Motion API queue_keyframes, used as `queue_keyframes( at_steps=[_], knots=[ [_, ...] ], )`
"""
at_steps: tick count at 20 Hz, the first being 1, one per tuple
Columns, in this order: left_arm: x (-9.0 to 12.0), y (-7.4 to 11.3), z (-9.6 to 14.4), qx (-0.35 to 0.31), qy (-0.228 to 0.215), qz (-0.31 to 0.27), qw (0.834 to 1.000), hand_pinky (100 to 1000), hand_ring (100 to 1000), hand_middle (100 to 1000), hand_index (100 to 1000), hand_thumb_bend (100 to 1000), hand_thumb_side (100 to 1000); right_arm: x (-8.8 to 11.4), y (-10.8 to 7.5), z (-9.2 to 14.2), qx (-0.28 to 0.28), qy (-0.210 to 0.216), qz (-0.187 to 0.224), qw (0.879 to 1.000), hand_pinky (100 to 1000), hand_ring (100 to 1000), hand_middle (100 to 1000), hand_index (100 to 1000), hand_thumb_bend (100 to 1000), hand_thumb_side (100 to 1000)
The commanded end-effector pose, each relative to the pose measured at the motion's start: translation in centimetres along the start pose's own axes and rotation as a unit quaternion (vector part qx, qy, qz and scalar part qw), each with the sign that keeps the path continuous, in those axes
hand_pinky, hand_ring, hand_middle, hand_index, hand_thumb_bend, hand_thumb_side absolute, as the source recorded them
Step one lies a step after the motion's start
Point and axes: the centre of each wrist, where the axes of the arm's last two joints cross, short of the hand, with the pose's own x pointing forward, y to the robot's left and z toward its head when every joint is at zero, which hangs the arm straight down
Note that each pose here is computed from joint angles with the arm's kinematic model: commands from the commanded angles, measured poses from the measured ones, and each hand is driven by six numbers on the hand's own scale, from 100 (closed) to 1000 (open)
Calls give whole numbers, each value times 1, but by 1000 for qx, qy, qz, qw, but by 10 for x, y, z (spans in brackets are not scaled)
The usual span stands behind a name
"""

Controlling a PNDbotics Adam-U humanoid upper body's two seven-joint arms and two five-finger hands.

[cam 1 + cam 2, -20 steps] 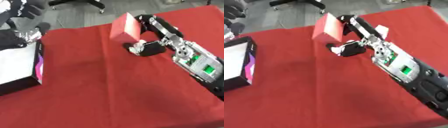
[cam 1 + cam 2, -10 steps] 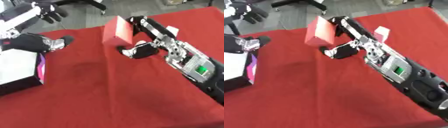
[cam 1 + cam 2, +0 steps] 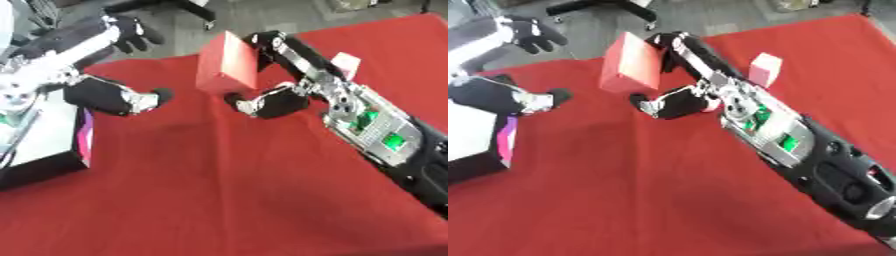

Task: Pick up the objects with one hand, pass them to the other hand, and then place them into the box on the other side of the table.

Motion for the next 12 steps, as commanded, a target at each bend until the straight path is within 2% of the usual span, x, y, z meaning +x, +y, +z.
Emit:
queue_keyframes(
  at_steps=[1,6,12],
  knots=[
    [5,7,-6,10,0,-23,1000,820,813,810,863,447,392,8,-3,-2,-4,-16,8,1000,672,610,471,579,223,100],
    [11,0,-16,17,0,-47,999,830,822,819,873,493,369,7,3,-5,8,-16,3,1000,671,608,470,578,224,100],
    [19,-1,-17,17,-22,-62,998,836,827,821,888,590,406,5,9,-8,22,-15,-1,1000,670,607,469,577,227,100]
  ],
)
